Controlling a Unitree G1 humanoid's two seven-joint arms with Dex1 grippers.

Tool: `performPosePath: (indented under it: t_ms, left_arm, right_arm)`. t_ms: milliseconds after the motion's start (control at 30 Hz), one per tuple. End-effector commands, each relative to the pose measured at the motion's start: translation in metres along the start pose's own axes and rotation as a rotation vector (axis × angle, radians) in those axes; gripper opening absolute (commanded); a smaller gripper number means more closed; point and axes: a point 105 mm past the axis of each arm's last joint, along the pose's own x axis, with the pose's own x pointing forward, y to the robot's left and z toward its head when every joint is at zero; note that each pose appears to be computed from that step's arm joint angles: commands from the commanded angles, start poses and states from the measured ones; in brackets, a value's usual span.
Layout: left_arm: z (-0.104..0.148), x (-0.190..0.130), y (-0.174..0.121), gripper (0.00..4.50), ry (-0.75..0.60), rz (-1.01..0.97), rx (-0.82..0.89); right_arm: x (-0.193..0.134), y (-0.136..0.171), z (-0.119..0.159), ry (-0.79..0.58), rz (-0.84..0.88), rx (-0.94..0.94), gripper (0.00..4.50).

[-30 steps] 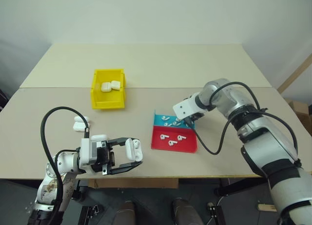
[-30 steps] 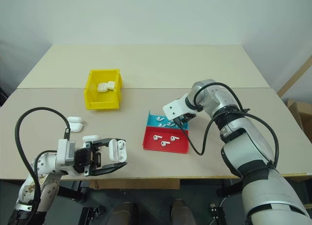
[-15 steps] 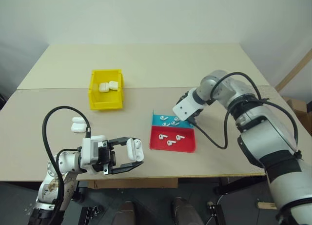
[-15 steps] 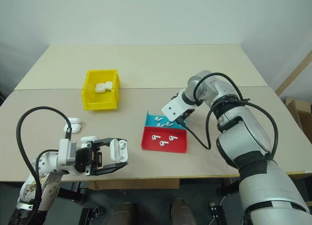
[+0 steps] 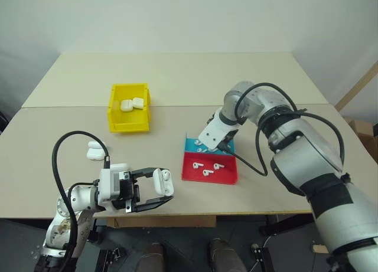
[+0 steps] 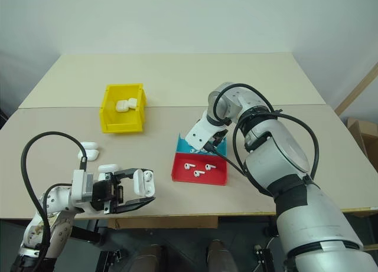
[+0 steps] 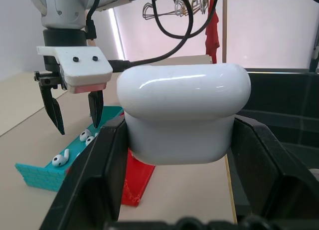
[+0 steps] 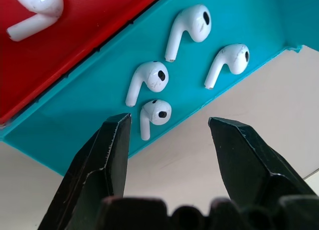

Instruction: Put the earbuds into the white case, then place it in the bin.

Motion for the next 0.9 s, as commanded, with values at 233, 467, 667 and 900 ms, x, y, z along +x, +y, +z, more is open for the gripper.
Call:
performPosePath:
  t_ms: [233,467,667,900]
  left_arm:
    - [0.01,0.003,-0.002,2.78,-0.024,-0.005,0.05]
    - [0.01,0.003,-0.002,2.78,-0.024,-0.004,0.05]
    - [0.01,0.003,-0.003,2.78,-0.025,-0.003,0.048]
    - [0.01,0.003,-0.003,2.78,-0.022,0.002,0.047]
  right_arm:
    - [-0.005,-0.006,-0.001,0.031,-0.017,-0.042,2.99]
    - [-0.003,-0.009,0.002,0.034,-0.02,-0.045,2.99]
    - [0.0,-0.01,0.002,0.048,-0.021,-0.052,2.99]
    - [0.002,-0.012,0.003,0.054,-0.025,-0.062,0.6]
